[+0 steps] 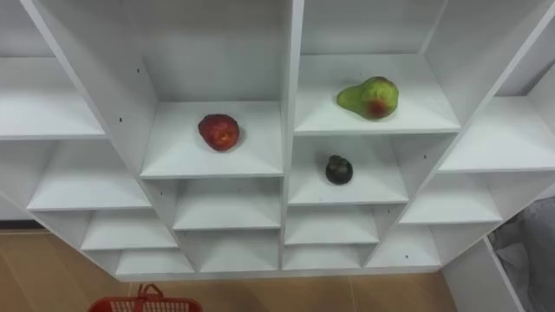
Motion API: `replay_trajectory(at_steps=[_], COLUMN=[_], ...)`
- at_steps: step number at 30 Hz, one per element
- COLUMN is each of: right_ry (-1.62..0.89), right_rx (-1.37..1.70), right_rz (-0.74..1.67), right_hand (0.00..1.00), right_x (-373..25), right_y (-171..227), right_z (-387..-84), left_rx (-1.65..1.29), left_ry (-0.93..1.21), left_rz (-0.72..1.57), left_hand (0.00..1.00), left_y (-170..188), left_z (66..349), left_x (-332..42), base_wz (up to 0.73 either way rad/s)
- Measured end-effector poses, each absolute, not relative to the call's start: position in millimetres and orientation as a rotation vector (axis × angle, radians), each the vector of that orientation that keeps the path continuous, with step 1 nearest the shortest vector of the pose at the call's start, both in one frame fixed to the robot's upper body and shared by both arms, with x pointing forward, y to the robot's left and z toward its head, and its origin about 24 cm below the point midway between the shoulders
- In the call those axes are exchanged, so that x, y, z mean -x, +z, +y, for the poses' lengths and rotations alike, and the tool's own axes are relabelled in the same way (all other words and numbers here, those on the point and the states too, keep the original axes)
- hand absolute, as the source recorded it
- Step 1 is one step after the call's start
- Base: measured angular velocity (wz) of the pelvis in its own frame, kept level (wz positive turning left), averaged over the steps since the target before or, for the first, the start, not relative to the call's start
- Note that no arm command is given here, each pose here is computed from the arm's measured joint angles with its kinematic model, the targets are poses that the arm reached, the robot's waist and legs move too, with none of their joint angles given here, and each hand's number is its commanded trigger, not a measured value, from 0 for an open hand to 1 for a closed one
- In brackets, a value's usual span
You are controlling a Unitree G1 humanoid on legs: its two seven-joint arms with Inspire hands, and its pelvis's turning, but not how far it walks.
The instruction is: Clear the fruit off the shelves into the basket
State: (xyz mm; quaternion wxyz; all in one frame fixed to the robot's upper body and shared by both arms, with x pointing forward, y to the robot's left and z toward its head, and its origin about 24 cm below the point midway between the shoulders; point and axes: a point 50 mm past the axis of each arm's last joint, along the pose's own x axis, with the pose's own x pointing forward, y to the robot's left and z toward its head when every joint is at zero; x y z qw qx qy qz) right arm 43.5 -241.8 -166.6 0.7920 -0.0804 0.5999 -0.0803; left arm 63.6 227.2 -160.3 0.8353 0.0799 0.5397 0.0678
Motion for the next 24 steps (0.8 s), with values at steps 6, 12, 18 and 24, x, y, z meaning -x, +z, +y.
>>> replay_trajectory(at_steps=[6,12,18,24], right_ry=[-0.173,-0.177,-0.184,-0.185], right_rx=[0.172,0.169,0.169,0.16], right_rz=[1.289,1.288,1.272,1.193], right_hand=[0.0,0.0,0.0,0.0], right_x=[-43.7,-43.9,-47.2,-61.2], right_y=[-166.7,-166.7,-166.2,-163.4], right_z=[-241.4,-241.1,-240.3,-235.6], left_rx=[-0.166,-0.139,-0.136,-0.144], left_ry=[0.143,0.165,0.167,0.165], left_rz=[1.145,1.148,1.142,1.142], left_hand=[1.0,1.0,1.0,1.0], left_y=[-160.4,-160.8,-161.1,-161.2], left_z=[227.3,227.5,227.0,226.4], left_x=[-62.9,-61.4,-60.6,-60.2], base_wz=[0.0,0.0,0.0,0.0])
